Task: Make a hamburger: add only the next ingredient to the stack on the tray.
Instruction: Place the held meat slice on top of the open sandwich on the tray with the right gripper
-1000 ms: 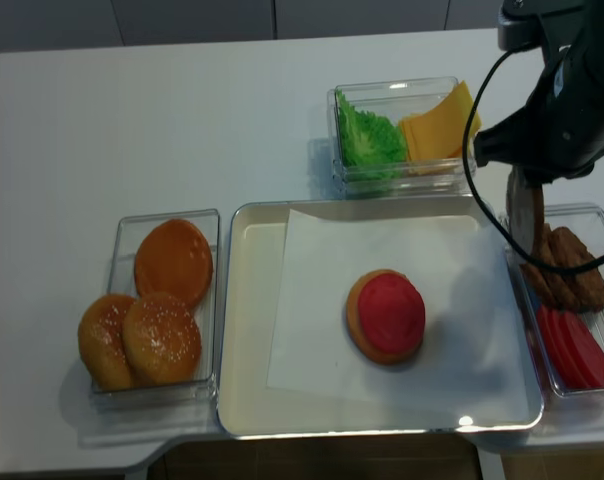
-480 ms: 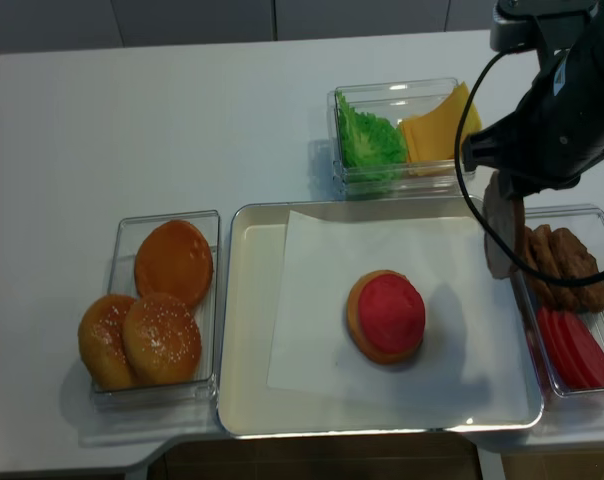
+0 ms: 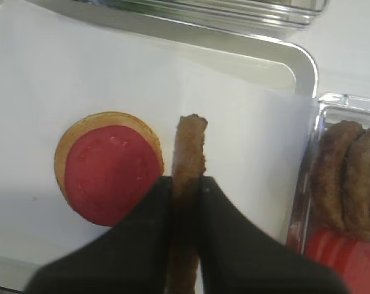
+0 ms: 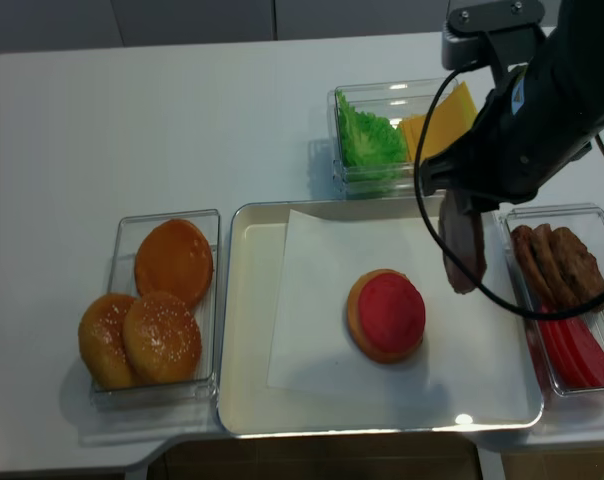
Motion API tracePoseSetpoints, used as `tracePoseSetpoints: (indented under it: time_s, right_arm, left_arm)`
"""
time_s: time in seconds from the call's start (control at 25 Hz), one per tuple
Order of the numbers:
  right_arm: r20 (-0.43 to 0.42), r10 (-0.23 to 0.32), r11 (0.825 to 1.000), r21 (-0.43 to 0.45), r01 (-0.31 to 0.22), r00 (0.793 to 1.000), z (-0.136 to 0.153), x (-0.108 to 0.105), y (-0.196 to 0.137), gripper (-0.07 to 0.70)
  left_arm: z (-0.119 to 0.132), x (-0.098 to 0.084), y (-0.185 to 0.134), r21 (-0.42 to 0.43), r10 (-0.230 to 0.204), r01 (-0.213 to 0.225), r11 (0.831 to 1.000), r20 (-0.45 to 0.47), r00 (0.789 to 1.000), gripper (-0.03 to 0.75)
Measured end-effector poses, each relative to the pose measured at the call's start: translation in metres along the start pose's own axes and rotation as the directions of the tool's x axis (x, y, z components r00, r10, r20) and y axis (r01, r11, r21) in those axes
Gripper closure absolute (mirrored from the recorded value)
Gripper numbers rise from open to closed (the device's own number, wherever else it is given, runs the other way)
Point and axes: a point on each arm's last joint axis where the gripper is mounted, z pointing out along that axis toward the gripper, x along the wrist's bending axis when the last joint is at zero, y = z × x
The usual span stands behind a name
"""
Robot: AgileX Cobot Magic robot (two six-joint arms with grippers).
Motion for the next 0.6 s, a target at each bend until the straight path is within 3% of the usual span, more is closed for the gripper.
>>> tracePoseSetpoints:
  time_s: [0.28,0.6]
  right_arm:
    - [-0.018,-0.071,0.997,-0.016,0.070,0.997,0.004,0.023,-0.002,0.545]
    - [0.073,-0.198,0.980,-0.001,0.198,0.978,0.023,0.050,-0.004,0.545]
  left_arm:
    - [0.000,0.000,0.000,0.000,0.000,0.000,1.000,0.000,1.000,0.365]
    - [0.000,0.000,0.000,0.000,0.000,0.000,1.000,0.000,1.000,0.365]
